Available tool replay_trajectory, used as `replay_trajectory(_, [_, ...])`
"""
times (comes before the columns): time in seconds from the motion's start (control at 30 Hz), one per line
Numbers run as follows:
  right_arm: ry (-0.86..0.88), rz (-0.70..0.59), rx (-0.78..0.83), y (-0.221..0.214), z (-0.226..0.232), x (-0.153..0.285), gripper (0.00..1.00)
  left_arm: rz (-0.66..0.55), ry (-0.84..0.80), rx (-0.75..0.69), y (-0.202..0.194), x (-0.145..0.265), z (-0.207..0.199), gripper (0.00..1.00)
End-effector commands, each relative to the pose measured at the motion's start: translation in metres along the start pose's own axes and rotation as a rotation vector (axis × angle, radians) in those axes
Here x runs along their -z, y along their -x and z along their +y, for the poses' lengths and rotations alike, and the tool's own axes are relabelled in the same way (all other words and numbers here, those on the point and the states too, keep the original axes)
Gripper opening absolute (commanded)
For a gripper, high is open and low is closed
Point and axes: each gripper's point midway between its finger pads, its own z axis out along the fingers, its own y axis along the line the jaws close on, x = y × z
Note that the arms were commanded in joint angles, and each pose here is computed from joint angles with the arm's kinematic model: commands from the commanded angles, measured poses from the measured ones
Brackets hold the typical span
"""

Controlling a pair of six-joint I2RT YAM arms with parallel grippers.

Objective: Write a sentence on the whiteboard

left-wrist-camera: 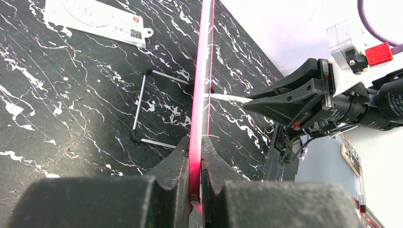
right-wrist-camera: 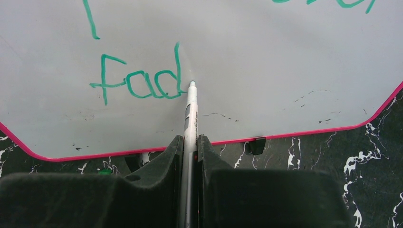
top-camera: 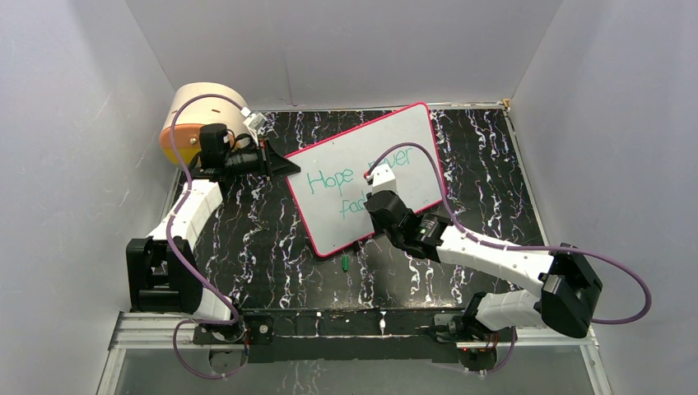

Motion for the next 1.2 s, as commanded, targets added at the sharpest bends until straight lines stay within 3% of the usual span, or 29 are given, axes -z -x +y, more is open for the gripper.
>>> replay_trajectory(0.0, [0.002, -0.037, -0.037, 0.008, 0.002, -0.005, 0.00, 0.096, 0.158, 0.028, -0.041, -0.011, 0.038, 0.00])
replay_trajectory(0.67, [-0.072, -0.072, -0.047, 0.019, -0.017, -0.001, 0.00, 0.098, 0.158, 0.031, -0.042, -0.011, 0.039, 0.00])
replay_trajectory(1.17, [-0.004, -0.128, -0.043, 0.038, -0.004, 0.000, 0.00, 0.099, 0.157, 0.031, -0.042, -0.012, 0.039, 0.00])
